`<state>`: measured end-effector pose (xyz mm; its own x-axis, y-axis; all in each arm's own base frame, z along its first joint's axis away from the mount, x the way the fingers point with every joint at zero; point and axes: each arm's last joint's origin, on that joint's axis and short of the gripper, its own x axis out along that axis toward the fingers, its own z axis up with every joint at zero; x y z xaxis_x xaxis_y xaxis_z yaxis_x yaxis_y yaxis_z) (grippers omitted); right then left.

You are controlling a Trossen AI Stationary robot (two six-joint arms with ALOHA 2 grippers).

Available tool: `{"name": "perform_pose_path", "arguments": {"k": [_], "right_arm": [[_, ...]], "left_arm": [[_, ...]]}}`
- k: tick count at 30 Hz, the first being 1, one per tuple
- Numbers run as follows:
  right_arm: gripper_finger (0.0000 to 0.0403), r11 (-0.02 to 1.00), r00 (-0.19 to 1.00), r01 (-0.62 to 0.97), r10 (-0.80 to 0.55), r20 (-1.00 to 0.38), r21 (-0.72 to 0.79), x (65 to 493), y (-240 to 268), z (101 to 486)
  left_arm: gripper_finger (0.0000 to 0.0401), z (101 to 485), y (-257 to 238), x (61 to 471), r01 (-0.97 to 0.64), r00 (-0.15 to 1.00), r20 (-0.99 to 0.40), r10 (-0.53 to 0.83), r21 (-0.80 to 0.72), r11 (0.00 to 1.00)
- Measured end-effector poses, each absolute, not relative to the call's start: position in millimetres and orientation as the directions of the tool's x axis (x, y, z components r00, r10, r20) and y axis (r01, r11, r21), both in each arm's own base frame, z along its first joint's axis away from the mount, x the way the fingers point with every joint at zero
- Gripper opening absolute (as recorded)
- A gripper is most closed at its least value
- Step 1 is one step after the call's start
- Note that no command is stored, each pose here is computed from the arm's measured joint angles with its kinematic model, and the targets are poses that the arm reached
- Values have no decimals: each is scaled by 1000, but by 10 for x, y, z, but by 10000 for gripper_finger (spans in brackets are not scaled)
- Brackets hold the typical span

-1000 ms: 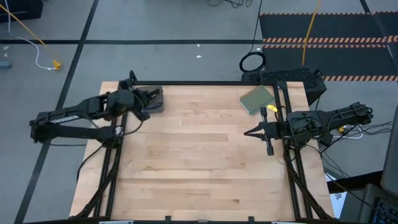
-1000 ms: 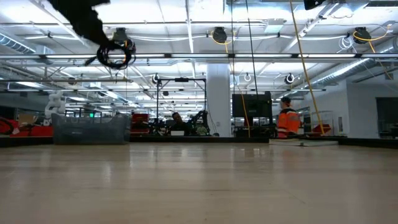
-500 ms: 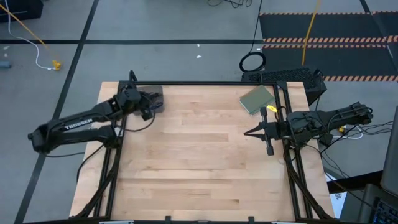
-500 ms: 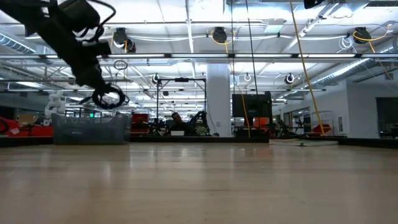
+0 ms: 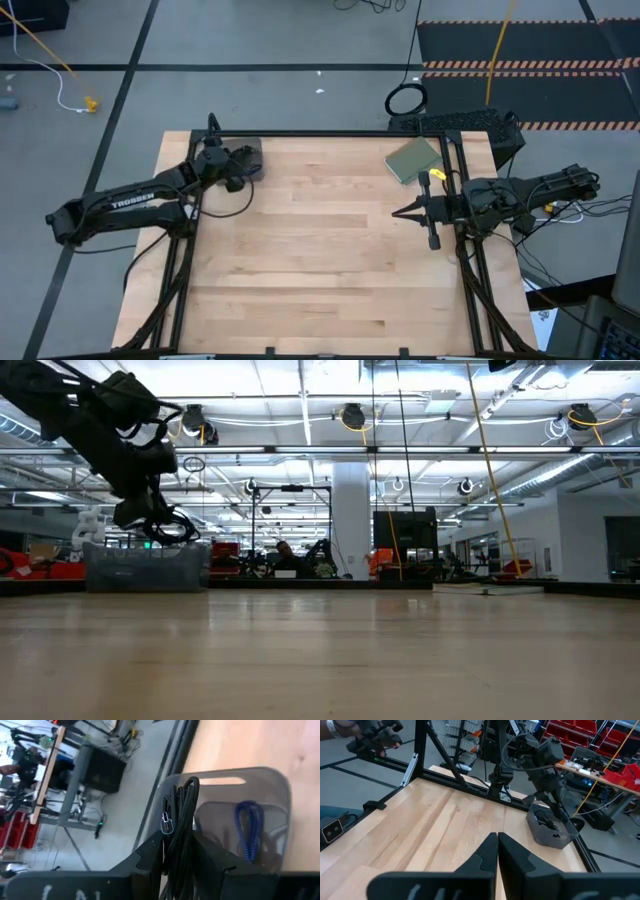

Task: Pick and place USB-C Cables
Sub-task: Put the black charger cable into the black bin

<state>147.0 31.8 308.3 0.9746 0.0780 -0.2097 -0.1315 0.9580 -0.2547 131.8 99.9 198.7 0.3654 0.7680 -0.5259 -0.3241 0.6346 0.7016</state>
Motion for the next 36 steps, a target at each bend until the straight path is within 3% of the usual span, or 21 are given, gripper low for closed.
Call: {"name": "perform_pose_path", "arguments": {"k": [11,29,32,36], "right_arm": [[4,958,975,-132,78,-210,-255,1470,318,3083],[4,965,970,-133,81,-227,-224,1467,319,3067],[4,965,971,-133,81,-227,-224,1467,319,3067],[4,965,970,-133,81,-228,-224,1467,318,3066]], "left_arm": [[93,1691,1136,1481,-234,238,-613,753,716,657],[94,1642,1125,1560,-356,258,-615,745,656,665],[117,1641,1121,1563,-392,265,-619,740,632,669],[178,1643,1122,1564,-434,266,-619,739,608,665]]}}
